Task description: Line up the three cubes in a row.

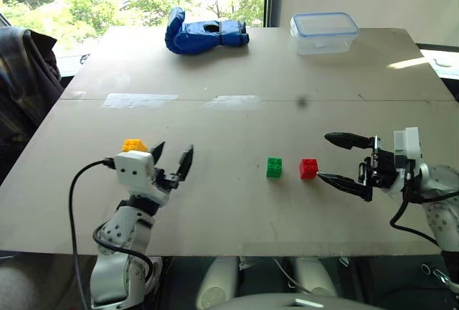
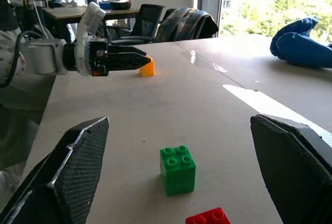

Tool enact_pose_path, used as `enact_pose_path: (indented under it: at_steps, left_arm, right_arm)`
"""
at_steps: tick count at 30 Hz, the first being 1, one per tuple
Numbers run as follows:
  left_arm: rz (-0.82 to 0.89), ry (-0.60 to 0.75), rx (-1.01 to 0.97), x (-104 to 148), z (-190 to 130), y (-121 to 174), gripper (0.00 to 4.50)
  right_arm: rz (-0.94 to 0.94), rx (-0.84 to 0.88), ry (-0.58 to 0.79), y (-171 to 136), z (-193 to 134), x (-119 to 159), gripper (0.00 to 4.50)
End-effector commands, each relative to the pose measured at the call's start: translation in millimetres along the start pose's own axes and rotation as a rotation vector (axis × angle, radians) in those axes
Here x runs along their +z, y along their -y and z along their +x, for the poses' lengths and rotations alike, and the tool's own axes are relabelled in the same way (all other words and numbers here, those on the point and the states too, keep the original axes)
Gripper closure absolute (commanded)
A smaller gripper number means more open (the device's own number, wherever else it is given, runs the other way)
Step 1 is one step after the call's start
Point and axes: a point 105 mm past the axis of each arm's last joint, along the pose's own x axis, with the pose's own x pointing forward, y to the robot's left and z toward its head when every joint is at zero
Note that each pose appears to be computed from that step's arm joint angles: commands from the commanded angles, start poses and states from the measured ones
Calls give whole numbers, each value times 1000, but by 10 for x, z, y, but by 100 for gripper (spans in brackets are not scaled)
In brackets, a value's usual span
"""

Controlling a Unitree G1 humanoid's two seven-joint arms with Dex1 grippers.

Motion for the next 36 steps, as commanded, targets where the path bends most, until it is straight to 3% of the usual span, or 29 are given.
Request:
enact_pose_path:
  at_steps: [1,6,21,36]
  left_arm:
    - [86,-15,176,37,-79,-166,77]
    - [101,-80,357,-185,-252,-473,77]
    - [89,-130,77,-392,64,-594,77]
    - [75,-130,148,-463,168,-991,77]
  right_arm:
    - [-28,46,24,30,121,103,0]
    - [-20,114,16,-6,403,139,0]
    - [-57,26,24,44,646,108,0]
    - [-72,-3,22,51,614,107,0]
